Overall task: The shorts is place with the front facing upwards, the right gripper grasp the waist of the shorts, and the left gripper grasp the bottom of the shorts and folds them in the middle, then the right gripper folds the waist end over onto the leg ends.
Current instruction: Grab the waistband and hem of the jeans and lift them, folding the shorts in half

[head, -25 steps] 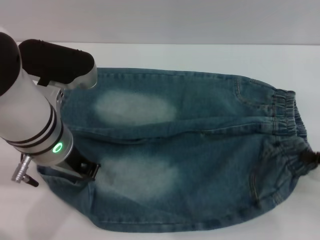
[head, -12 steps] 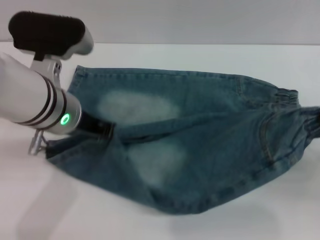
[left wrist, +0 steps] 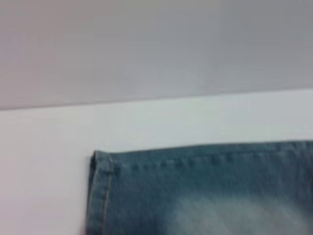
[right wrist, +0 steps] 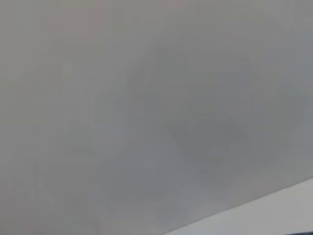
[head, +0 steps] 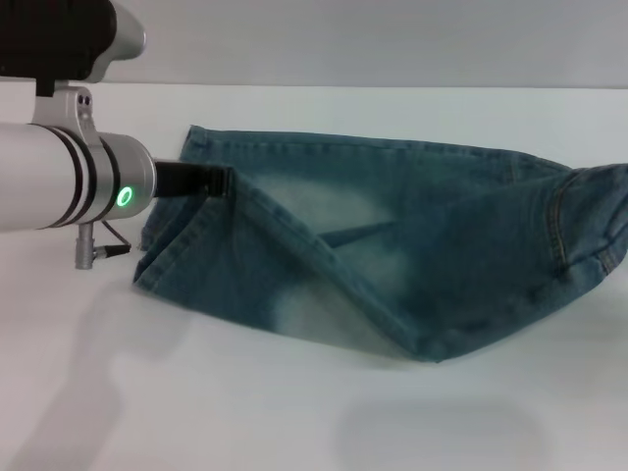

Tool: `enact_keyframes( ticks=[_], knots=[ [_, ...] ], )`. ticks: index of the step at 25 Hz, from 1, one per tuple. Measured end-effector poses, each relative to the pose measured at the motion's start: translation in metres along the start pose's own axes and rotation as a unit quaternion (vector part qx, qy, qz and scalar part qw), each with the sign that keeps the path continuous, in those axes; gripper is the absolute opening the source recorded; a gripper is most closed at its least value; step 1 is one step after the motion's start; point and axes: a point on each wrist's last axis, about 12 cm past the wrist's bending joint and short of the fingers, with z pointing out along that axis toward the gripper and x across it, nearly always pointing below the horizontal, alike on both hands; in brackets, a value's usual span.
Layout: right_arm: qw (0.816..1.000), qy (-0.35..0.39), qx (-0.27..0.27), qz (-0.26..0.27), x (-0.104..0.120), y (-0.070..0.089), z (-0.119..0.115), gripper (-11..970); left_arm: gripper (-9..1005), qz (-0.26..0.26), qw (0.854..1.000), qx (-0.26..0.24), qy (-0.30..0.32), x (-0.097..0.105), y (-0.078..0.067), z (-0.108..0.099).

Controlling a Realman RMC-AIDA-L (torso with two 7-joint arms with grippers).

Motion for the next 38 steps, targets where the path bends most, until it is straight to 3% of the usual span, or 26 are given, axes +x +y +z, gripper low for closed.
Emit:
enact_keyframes(
  ticks=[5, 13, 19, 25, 30, 38],
  knots=[
    [1.000, -0.027, 0.009, 0.005, -0.003, -0.002, -0.004, 49, 122, -0.008, 1.000, 0.002, -0.020, -0.002, 0.002, 0.002],
    [0.986, -0.151, 0.030, 0.064, 0.008, -0.016, -0.016, 61, 125, -0.043, 0.997, 0.003, -0.062, -0.002, 0.012, 0.011],
    [0.975, -0.185, 0.051, 0.116, 0.022, -0.023, -0.013, 70, 128, -0.090, 0.990, 0.021, -0.104, -0.002, 0.018, 0.020],
    [0.962, -0.213, 0.068, 0.160, 0.034, -0.027, -0.009, 79, 130, -0.102, 0.988, 0.025, -0.110, 0.000, 0.021, 0.031],
    [0.948, -0.243, 0.099, 0.180, 0.040, -0.033, -0.011, 86, 133, -0.103, 0.988, 0.021, -0.111, -0.003, 0.024, 0.038],
    [0.946, -0.238, 0.133, 0.175, 0.043, -0.039, 0.007, 98, 136, -0.103, 0.988, 0.023, -0.111, -0.005, 0.023, 0.054]
  ],
)
